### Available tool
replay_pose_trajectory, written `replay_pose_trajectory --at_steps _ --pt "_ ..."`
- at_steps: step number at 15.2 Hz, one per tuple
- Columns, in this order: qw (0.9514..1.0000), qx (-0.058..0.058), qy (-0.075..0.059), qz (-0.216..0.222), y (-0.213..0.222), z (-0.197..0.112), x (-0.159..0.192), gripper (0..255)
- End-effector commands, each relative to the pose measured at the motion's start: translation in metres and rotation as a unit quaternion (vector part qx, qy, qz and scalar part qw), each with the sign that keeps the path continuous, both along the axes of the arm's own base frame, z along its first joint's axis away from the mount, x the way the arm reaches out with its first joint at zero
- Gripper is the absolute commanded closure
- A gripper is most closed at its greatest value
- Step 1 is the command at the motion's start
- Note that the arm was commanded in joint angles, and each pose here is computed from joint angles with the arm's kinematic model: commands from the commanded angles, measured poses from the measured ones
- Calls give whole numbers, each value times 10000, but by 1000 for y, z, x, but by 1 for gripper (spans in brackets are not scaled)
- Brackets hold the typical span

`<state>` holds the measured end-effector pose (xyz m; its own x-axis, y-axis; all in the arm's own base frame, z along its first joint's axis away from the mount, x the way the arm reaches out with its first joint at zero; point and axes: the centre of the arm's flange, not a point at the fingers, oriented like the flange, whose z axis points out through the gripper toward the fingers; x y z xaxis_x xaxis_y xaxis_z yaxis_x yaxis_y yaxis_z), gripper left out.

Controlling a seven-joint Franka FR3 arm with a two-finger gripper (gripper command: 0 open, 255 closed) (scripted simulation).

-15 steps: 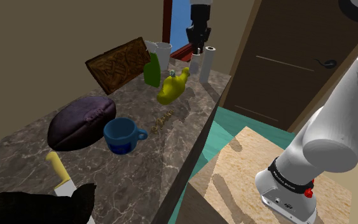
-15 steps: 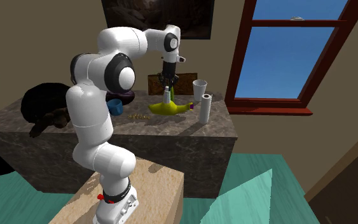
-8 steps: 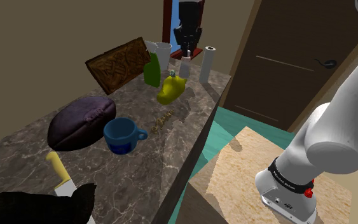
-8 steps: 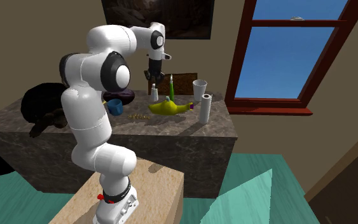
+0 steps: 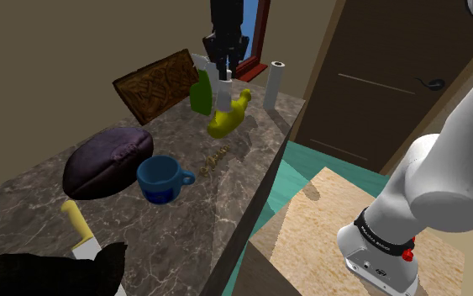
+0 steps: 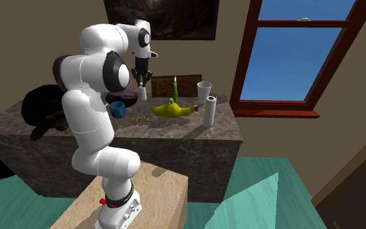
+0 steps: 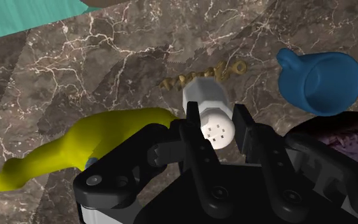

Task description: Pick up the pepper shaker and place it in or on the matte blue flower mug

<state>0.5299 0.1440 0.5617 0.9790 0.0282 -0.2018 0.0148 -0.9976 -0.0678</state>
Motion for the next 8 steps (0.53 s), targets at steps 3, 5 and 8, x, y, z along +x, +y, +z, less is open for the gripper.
replay_pose_trajectory --at_steps 3,5,8 --pt "10000 -1 1 -8 55 5 -8 255" --pt "10000 -1 1 -8 81 8 -12 255" --pt "10000 -1 1 -8 120 13 -19 255"
